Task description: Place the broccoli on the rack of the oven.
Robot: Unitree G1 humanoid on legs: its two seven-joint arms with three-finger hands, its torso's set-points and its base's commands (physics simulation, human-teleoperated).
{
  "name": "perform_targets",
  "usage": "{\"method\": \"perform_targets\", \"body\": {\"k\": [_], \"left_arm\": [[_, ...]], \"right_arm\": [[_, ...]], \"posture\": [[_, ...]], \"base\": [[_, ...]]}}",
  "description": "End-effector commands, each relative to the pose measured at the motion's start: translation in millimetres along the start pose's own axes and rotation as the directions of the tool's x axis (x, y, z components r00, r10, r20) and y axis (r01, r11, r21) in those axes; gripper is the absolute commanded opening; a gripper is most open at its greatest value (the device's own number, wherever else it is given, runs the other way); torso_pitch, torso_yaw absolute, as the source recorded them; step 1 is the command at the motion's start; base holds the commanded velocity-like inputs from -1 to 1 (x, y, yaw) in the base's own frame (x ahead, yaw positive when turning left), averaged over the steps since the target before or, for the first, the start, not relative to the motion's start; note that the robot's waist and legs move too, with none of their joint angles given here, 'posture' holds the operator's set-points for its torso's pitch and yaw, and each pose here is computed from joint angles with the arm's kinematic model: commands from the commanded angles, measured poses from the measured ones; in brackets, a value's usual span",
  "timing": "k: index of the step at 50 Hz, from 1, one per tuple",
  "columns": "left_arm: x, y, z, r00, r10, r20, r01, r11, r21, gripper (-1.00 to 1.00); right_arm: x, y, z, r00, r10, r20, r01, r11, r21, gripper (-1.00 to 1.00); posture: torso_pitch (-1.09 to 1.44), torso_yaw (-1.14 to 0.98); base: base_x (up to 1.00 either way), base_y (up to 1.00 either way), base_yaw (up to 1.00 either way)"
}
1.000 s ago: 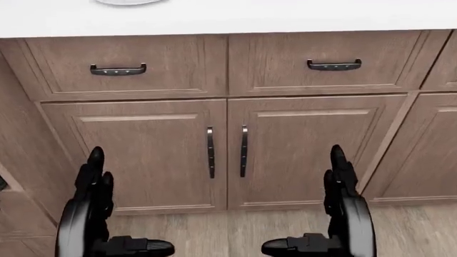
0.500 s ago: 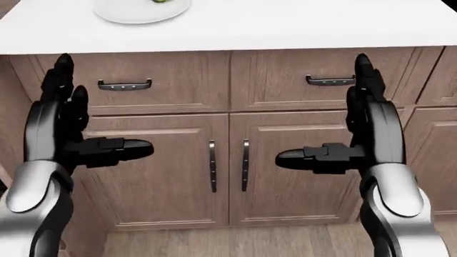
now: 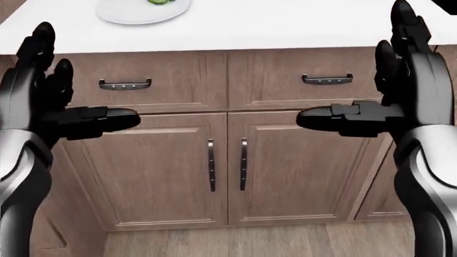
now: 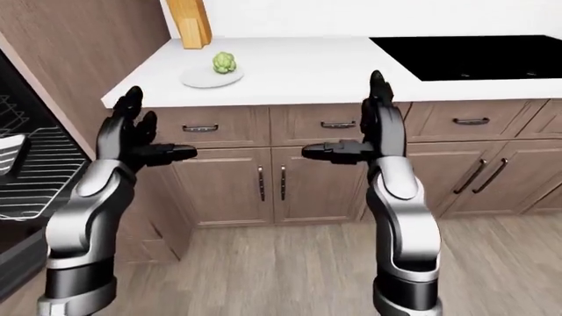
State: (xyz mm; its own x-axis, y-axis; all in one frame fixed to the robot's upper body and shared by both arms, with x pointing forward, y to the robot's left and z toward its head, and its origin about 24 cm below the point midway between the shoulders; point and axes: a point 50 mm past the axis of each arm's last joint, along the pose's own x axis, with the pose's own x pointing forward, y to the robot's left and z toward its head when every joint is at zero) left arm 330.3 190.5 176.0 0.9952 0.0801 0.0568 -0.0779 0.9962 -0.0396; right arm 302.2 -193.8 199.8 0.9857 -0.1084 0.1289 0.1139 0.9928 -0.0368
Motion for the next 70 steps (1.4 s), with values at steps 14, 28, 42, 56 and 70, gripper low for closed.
{"method": "perform_targets", "body": {"k": [14,28,42,56,70], "left_arm": [[0.2,-2.4,25,0.994,-0.013,0.113,0.013,1.000,-0.001,1.00],[0.6,-2.8,25,0.994,-0.012,0.111,0.013,1.000,-0.006,1.00],[-1.6,0.2,27,0.994,-0.006,0.111,0.006,1.000,-0.005,1.00],[-1.0,-1.7,27,0.994,-0.005,0.110,0.005,1.000,0.000,1.00],[-1.9,-0.5,31,0.993,-0.001,0.115,0.001,1.000,0.001,1.00]], "right_arm": [[-2,-1.7,23,0.995,0.001,0.100,-0.002,1.000,0.007,1.00],[-2,-0.9,22,0.995,0.005,0.099,-0.005,1.000,0.005,1.00],[-3,0.1,23,0.995,0.008,0.098,-0.009,1.000,0.004,1.00],[-4,-0.1,25,0.995,0.010,0.099,-0.011,1.000,0.007,1.00],[-6,-0.2,34,0.992,0.003,0.124,-0.004,1.000,0.012,1.00]], "posture": [[0.00,0.00],[0.00,0.00],[0.00,0.00],[0.00,0.00],[0.00,0.00]], "base": [[0.28,0.00,0.00],[0.38,0.08,0.00],[0.39,0.11,0.00],[0.39,0.24,0.00],[0.14,0.11,0.00]]}}
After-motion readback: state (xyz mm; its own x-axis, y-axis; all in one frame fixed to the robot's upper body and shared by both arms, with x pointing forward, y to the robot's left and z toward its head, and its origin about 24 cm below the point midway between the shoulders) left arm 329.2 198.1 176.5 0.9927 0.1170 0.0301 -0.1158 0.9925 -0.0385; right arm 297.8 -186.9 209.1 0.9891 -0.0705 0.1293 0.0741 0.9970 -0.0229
